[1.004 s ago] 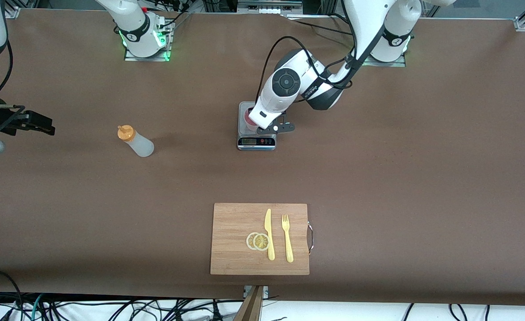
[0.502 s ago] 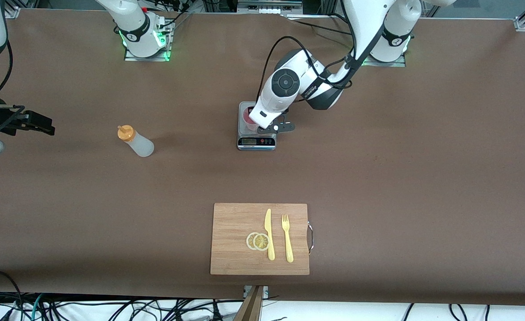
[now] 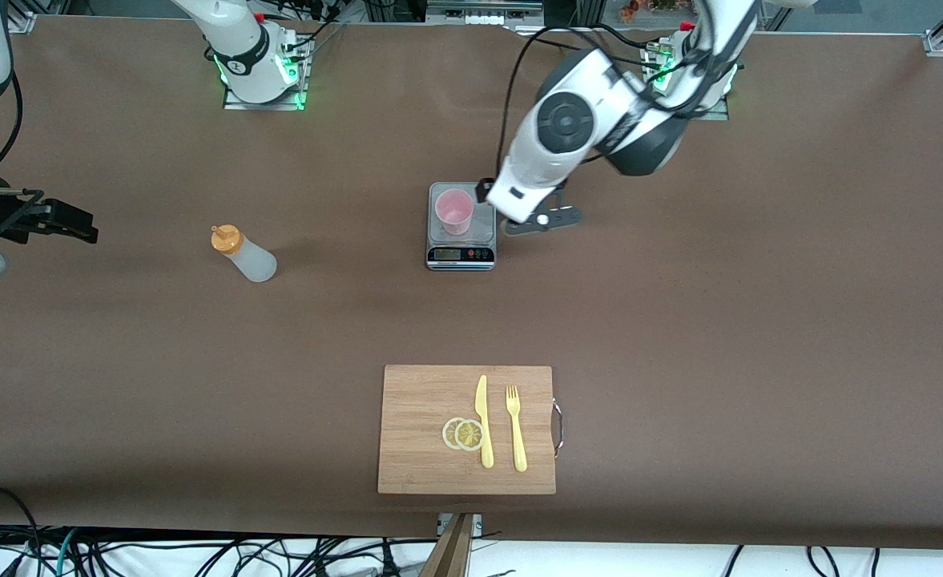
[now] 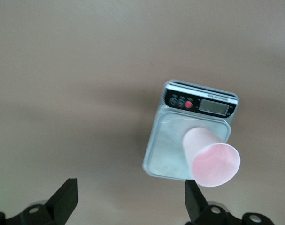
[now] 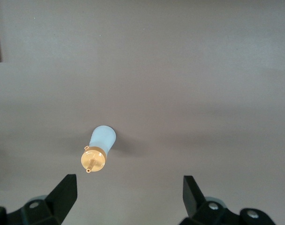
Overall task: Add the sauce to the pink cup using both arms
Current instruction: 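Release the cup and raise the left gripper back to rest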
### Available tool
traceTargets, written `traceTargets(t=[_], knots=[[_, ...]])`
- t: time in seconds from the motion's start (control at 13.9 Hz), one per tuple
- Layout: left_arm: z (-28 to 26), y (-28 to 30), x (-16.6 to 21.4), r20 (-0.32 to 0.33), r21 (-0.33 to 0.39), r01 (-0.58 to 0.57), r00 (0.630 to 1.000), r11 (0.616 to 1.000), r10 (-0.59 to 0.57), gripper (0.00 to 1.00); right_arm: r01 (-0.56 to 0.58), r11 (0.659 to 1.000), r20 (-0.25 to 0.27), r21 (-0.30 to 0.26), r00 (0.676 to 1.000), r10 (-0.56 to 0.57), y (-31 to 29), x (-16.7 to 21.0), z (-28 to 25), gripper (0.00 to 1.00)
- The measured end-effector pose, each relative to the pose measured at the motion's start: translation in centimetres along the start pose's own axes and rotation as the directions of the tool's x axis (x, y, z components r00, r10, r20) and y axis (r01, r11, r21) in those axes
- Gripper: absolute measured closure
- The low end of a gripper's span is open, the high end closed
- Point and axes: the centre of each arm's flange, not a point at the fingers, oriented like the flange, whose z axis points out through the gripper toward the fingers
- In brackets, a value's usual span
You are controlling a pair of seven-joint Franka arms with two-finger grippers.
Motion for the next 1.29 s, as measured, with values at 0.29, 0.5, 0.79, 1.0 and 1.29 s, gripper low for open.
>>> traceTargets(t=[0.29, 0.5, 0.79, 1.0, 1.29], knots=[[-8.4, -8.5, 3.9, -0.066, -0.035, -0.068, 0.996, 0.997, 0.066, 0.0, -0.002, 1.0, 0.0, 0.0, 1.0, 0.002, 0.0, 0.0, 0.0, 0.0], [-11.9, -14.4, 5.3, -0.094, -0.008, -0.118, 0.989, 0.993, 0.117, 0.0, -0.002, 1.0, 0.005, 0.0, 1.0, 0.002, -0.1, 0.1, 0.2, 0.0], [-15.7, -22.7, 6.9, -0.13, 0.091, -0.209, 0.967, 0.974, 0.219, 0.0, 0.002, 1.0, 0.026, 0.0, 1.0, -0.002, -0.4, 0.5, 1.3, 0.0], [-17.4, -28.8, 8.8, -0.143, 0.115, -0.26, 0.951, 0.959, 0.275, 0.0, 0.001, 1.0, 0.038, 0.0, 0.999, -0.001, -0.4, 0.8, 1.9, 0.0], [-18.9, -31.7, 8.5, -0.135, 0.128, -0.279, 0.946, 0.952, 0.295, 0.0, -0.015, 1.0, 0.065, 0.002, 0.998, 0.015, 0.6, 0.9, 2.8, 0.0]])
